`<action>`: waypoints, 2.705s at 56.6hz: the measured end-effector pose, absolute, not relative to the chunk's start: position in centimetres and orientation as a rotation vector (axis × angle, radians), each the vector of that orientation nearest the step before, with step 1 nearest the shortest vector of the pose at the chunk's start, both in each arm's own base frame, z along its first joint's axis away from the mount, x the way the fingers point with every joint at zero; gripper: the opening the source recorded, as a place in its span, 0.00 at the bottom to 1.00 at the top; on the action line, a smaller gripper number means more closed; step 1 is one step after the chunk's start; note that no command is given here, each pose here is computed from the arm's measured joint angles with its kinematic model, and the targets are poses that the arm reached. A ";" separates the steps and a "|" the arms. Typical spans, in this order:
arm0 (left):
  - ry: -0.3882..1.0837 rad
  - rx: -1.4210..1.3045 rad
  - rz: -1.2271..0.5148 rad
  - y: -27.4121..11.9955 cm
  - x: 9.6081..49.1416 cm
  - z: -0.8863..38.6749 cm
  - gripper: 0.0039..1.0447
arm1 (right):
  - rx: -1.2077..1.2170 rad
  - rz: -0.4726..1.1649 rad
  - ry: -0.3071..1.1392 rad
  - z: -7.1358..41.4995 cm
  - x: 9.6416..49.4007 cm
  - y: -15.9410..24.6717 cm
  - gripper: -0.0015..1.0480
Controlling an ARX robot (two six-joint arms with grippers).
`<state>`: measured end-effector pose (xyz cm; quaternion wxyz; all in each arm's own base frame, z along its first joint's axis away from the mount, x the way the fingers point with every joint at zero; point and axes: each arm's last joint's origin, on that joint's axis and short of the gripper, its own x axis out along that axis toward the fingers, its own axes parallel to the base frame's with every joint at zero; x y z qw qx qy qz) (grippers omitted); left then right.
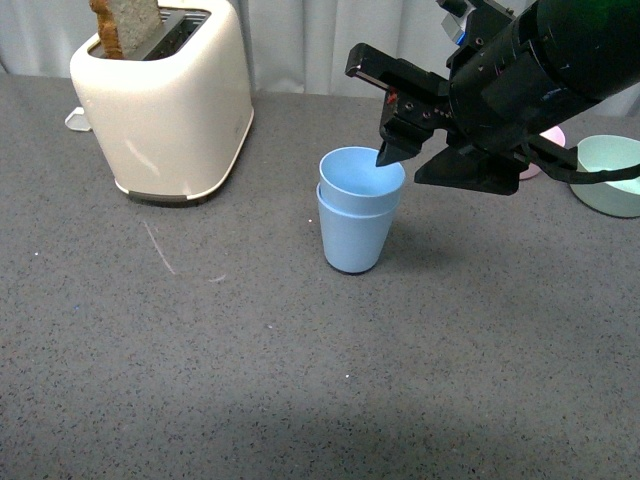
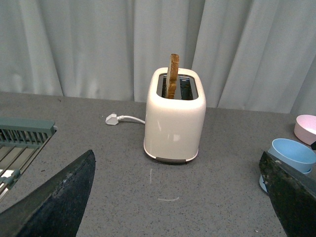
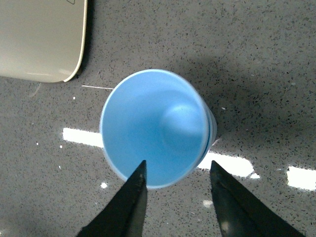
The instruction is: Stack blue cups with both arms
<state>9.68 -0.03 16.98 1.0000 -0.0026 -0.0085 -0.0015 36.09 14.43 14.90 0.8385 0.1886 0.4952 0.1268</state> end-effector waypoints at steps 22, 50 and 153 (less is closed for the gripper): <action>-0.017 -0.005 -0.003 0.0 9.7 17.0 0.94 | 0.241 0.189 0.795 15.4 35.9 13.8 0.85; -0.017 -0.005 -0.002 0.0 9.7 17.0 0.94 | 0.008 -0.001 0.009 16.2 25.2 4.8 0.11; -0.017 -0.005 -0.002 0.0 9.7 17.0 0.94 | 0.002 0.001 -0.007 16.8 11.3 0.0 0.01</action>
